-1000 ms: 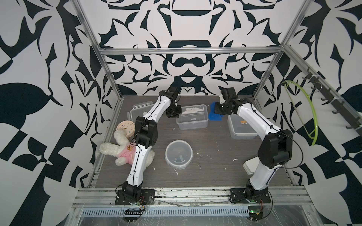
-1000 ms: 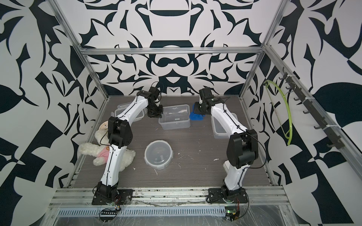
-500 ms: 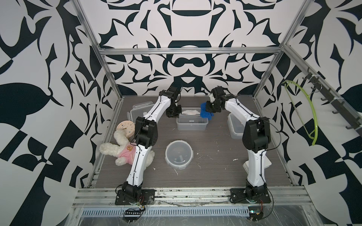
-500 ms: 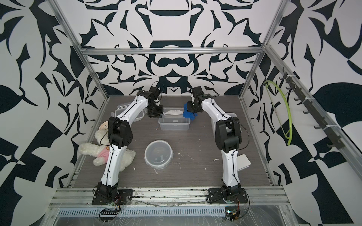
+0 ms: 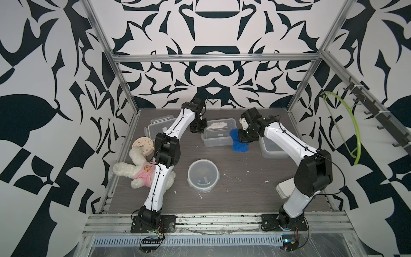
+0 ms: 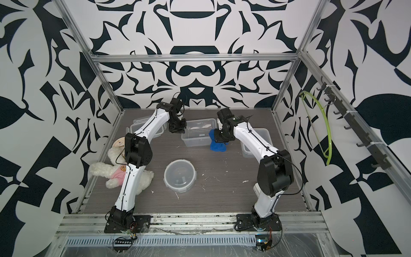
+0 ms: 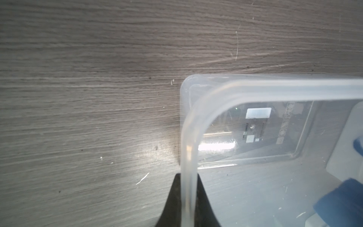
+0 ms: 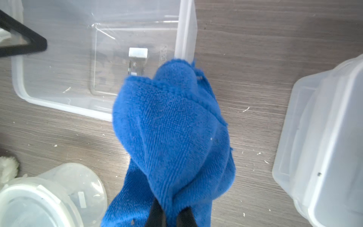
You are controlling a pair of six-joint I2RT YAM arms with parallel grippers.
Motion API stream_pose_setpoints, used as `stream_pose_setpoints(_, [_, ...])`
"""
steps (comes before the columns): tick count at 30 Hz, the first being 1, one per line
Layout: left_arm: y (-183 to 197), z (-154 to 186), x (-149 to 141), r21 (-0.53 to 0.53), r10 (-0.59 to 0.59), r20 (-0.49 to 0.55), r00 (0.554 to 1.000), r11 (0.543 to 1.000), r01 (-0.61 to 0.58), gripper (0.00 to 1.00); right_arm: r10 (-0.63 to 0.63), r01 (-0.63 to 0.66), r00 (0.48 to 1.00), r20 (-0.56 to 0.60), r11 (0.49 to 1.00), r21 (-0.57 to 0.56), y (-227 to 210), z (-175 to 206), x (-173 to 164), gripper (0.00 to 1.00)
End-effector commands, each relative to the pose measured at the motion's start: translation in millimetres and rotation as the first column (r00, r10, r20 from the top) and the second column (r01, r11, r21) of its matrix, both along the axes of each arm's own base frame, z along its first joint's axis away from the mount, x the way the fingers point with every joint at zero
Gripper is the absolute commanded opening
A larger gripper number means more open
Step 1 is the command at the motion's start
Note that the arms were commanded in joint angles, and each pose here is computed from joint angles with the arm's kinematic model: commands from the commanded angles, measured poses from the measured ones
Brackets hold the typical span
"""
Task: Wipe the insides of the lunch boxes
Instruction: Wipe the dirt inside the lunch box.
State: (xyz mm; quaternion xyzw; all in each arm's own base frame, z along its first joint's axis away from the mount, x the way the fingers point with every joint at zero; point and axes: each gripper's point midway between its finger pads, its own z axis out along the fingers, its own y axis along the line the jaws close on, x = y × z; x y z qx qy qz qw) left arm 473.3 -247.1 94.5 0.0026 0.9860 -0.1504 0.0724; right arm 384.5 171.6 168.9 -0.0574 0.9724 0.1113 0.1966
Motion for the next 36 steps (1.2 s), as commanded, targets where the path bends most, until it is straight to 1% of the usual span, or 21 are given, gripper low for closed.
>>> stream_pose_setpoints(1, [-1.6, -5.4, -4.1, -0.002, -0.003, -0.025, 1.0, 1.0, 0.003, 0.04, -0.009, -0.027, 0.969, 0.247, 0.99, 0.14, 22.0, 86.3, 35.9, 0.0])
stream_pose_setpoints(2, [-1.2, -6.1, -5.1, 0.002, -0.003, -0.024, 1.0, 1.0, 0.003, 0.04, -0.013, -0.039, 0.957, 0.291, 0.984, 0.172, 30.5, 99.4, 46.2, 0.0])
stream_pose_setpoints(4, [-1.6, -6.1, -7.2, 0.005, -0.003, -0.024, 1.0, 1.0, 0.003, 0.04, -0.007, -0.068, 0.942, 0.335, 0.975, 0.212, 48.5, 110.4, 64.7, 0.0])
stream_pose_setpoints(6, [-3.3, -5.7, -9.3, 0.006, -0.004, -0.023, 1.0, 1.0, 0.005, 0.04, 0.007, -0.091, 0.942, 0.337, 0.968, 0.232, 70.1, 103.3, 84.4, 0.0])
stream_pose_setpoints(8, [-4.3, -4.5, -9.8, 0.005, -0.004, -0.021, 1.0, 1.0, 0.004, 0.05, 0.033, -0.109, 0.954, 0.299, 0.964, 0.241, 91.5, 84.2, 98.7, 0.0])
stream_pose_setpoints(11, [-4.2, -3.3, -9.7, 0.005, -0.001, -0.021, 1.0, 1.0, 0.001, 0.05, 0.087, -0.133, 0.972, 0.219, 0.969, 0.206, 120.3, 42.2, 110.0, 0.0])
stream_pose_setpoints(17, [-8.6, -4.3, -8.7, -0.012, 0.002, -0.027, 1.0, 1.0, -0.002, 0.05, 0.174, -0.194, 0.978, 0.115, 0.962, 0.194, 169.6, -16.5, 106.3, 0.0])
stream_pose_setpoints(19, [-10.8, -4.7, -9.2, -0.016, -0.003, -0.027, 1.0, 1.0, 0.002, 0.05, 0.194, -0.212, 0.975, 0.107, 0.957, 0.198, 181.2, -30.1, 106.6, 0.0])
stream_pose_setpoints(21, [-13.0, -7.6, -10.6, -0.017, -0.008, -0.034, 0.999, 1.0, 0.007, 0.05, 0.213, -0.235, 0.966, 0.144, 0.959, 0.159, 187.2, -44.3, 114.4, 0.0])
stream_pose_setpoints(23, [-15.2, -9.9, -13.5, -0.019, -0.015, -0.043, 0.999, 1.0, 0.014, 0.05, 0.183, -0.206, 0.963, 0.196, 0.973, 0.102, 180.1, -51.1, 129.4, 0.0])
stream_pose_setpoints(26, [-16.1, -11.2, -18.5, -0.016, -0.023, -0.053, 0.998, 1.0, 0.022, 0.05, 0.118, -0.115, 0.954, 0.276, 0.993, -0.029, 153.0, -52.0, 153.7, 0.0])
stream_pose_setpoints(28, [-14.6, -12.2, -20.9, -0.009, -0.027, -0.053, 0.998, 1.0, 0.027, 0.06, 0.097, -0.058, 0.95, 0.296, 0.989, -0.136, 127.1, -50.1, 165.4, 0.0])
stream_pose_setpoints(29, [-12.8, -12.7, -22.1, -0.002, -0.027, -0.053, 0.998, 1.0, 0.027, 0.06, 0.079, -0.017, 0.95, 0.303, 0.979, -0.203, 108.0, -45.3, 170.6, 0.0])
stream_pose_setpoints(30, [-12.0, -13.0, -23.3, 0.001, -0.029, -0.054, 0.998, 1.0, 0.029, 0.06, 0.087, -0.009, 0.95, 0.3, 0.968, -0.252, 94.1, -41.8, 172.7, 0.0])
stream_pose_setpoints(32, [-10.1, -12.7, -24.0, 0.006, -0.031, -0.052, 0.998, 1.0, 0.031, 0.06, 0.116, -0.003, 0.952, 0.283, 0.929, -0.371, 66.5, -46.6, 173.0, 0.0])
stream_pose_setpoints(34, [-9.4, -14.1, -24.6, 0.01, -0.033, -0.055, 0.998, 0.999, 0.034, 0.06, 0.16, -0.015, 0.955, 0.249, 0.866, -0.5, 40.1, -50.2, 168.6, 0.0])
stream_pose_setpoints(36, [-8.7, -15.2, -23.9, 0.016, -0.033, -0.054, 0.998, 0.999, 0.034, 0.06, 0.185, -0.029, 0.966, 0.179, 0.767, -0.641, 11.0, -53.7, 159.5, 0.0])
